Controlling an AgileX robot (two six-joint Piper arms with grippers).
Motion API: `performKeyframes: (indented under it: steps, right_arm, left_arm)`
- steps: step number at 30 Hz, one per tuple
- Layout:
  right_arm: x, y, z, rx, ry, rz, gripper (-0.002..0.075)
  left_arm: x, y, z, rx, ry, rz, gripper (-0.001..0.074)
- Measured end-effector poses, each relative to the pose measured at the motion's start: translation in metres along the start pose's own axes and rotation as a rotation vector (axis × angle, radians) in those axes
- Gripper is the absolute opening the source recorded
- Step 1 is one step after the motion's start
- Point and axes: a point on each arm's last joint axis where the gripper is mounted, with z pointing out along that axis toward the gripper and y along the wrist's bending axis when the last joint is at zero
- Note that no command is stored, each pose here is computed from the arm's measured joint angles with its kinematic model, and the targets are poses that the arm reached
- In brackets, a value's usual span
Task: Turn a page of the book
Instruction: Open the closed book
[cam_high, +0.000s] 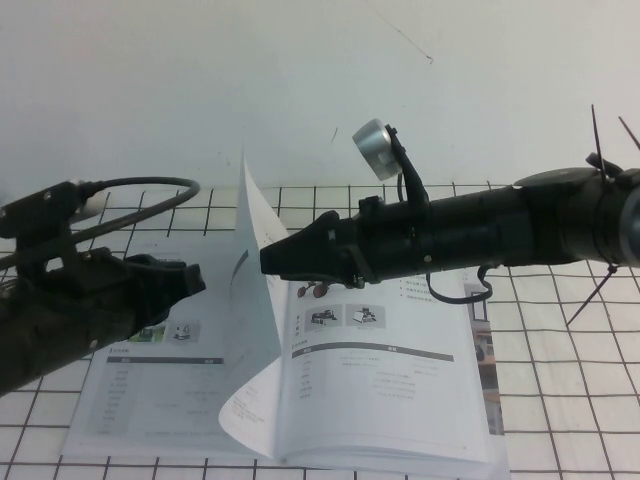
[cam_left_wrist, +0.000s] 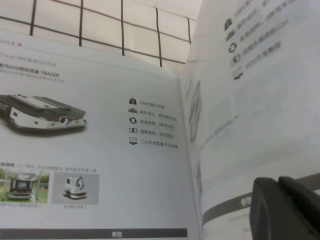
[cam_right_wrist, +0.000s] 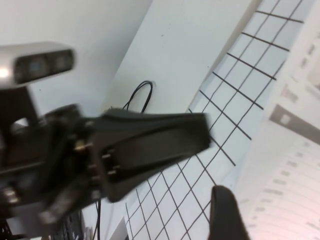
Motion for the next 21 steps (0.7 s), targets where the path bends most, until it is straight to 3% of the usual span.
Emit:
performKeyframes:
  steps: [7,21]
  right_arm:
    - [0.004,-0.013,0.005,0.008,-0.001,0.030,0.0386]
    - [0.004,-0.013,0.005,-0.002,-0.005,0.025,0.0386]
  left_arm:
    - [0.001,-0.010,-0.031,0.096,-0.047,0.008,-0.0003]
    - [0.007,-0.018,-0.030,0.182,0.014,-0.004,-0.0003]
